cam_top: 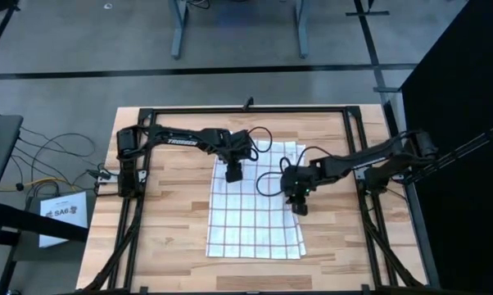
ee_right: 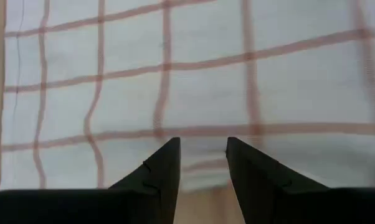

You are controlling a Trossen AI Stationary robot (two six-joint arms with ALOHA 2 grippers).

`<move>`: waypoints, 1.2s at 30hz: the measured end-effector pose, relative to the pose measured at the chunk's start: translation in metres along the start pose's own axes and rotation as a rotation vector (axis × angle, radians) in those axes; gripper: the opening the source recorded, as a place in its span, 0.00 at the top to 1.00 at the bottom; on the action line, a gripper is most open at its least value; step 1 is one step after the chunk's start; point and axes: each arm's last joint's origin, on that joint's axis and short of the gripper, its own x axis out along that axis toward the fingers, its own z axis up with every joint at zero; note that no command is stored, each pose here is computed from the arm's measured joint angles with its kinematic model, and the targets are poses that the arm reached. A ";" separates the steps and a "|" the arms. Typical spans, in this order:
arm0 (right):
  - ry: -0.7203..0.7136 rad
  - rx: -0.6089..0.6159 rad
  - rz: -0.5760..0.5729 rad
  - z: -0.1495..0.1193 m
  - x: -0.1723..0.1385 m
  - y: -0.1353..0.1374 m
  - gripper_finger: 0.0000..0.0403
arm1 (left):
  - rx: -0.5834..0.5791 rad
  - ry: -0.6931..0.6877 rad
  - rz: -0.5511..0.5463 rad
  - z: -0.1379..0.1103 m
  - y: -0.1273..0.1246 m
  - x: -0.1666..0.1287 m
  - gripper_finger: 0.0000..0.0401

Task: Roll towel
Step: Fold the towel

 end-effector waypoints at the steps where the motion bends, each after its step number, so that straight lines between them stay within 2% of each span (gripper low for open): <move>1: 0.023 0.004 -0.006 -0.002 0.005 0.000 0.70 | 0.004 -0.014 0.000 0.002 0.000 0.001 0.68; 7: 0.109 0.008 -0.036 -0.008 0.028 -0.005 0.70 | 0.033 -0.010 0.000 0.001 0.000 0.002 0.68; 12: 0.137 0.008 -0.041 -0.010 0.029 -0.006 0.70 | 0.036 0.019 -0.003 -0.002 0.002 0.002 0.68; 19: 0.213 -0.003 -0.060 -0.019 0.023 -0.002 0.70 | -0.002 0.078 -0.008 -0.029 0.008 0.018 0.68; 22: 0.194 -0.018 -0.058 -0.017 0.023 -0.001 0.70 | -0.028 0.097 -0.010 -0.034 0.008 0.020 0.68; 26: 0.156 -0.023 -0.049 -0.006 0.019 0.002 0.70 | -0.044 0.092 -0.004 -0.034 0.007 0.012 0.68; 31: 0.208 -0.045 -0.095 -0.014 0.010 0.001 0.71 | -0.061 0.144 -0.004 -0.039 0.011 0.004 0.68; 36: 0.080 -0.036 -0.089 0.003 -0.009 0.002 0.70 | -0.080 0.026 0.015 -0.017 0.010 -0.024 0.68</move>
